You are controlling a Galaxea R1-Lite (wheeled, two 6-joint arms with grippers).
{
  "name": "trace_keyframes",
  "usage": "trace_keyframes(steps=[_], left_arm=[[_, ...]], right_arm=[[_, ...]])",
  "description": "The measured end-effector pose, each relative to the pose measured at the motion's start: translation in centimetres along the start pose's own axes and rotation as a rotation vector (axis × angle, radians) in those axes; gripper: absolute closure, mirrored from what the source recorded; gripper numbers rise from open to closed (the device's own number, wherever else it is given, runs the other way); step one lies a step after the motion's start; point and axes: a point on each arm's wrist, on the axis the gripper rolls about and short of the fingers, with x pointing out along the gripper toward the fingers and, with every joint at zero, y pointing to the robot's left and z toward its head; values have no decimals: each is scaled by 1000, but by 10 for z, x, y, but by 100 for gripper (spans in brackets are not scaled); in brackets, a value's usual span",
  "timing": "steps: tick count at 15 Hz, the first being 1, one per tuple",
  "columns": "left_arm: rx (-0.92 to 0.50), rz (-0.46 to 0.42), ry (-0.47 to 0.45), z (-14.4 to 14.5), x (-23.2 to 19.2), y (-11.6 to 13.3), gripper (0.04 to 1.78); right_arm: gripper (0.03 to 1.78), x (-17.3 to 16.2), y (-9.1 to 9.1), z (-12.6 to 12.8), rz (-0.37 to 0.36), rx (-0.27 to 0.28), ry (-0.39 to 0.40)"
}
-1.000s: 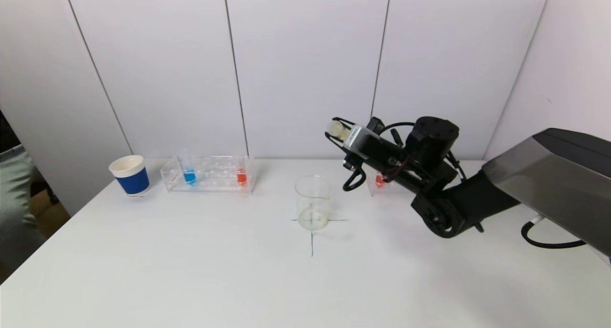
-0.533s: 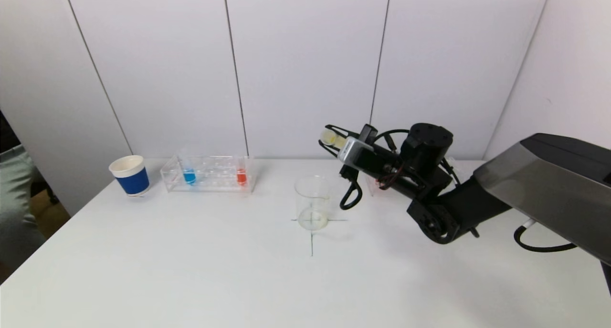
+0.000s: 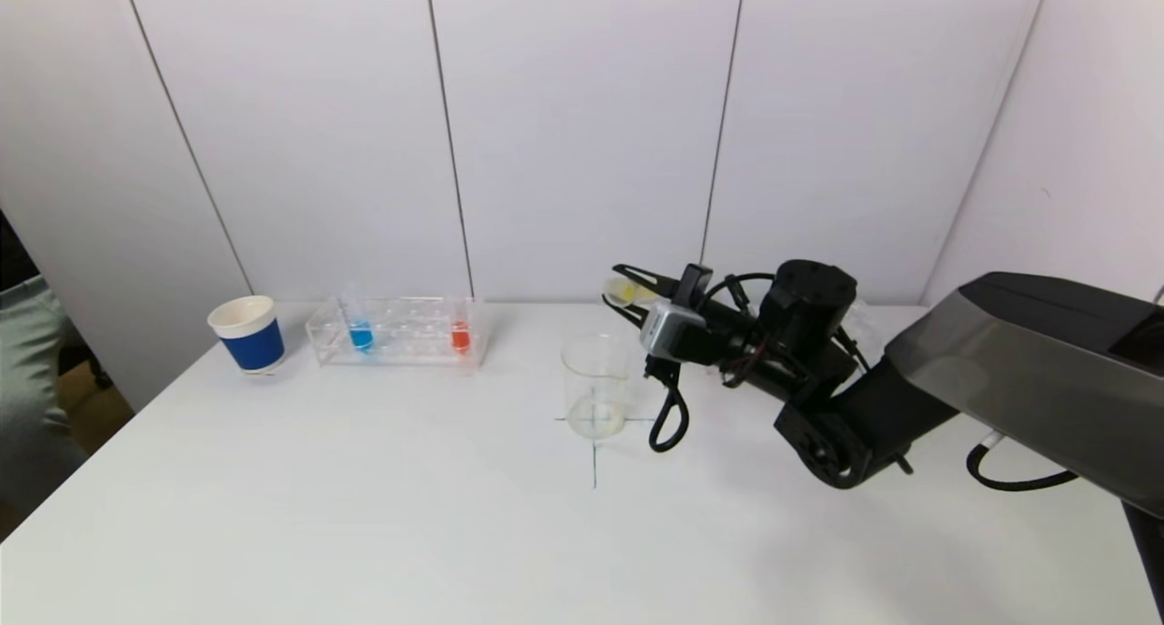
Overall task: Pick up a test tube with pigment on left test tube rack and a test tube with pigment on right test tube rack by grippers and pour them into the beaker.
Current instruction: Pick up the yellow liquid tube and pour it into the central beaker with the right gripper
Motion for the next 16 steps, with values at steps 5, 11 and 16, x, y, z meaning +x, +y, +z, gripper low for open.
trace_keyframes(steps=[5, 11, 16], left_arm=[[0, 0, 0, 0, 0, 0, 6], [0, 0, 0, 0, 0, 0, 6], [0, 0, 0, 0, 0, 0, 6]], right_arm=[[130, -1, 5, -2, 25, -24, -12], [130, -2, 10, -4, 44, -71, -19], [130, -4, 12, -6, 55, -130, -12]])
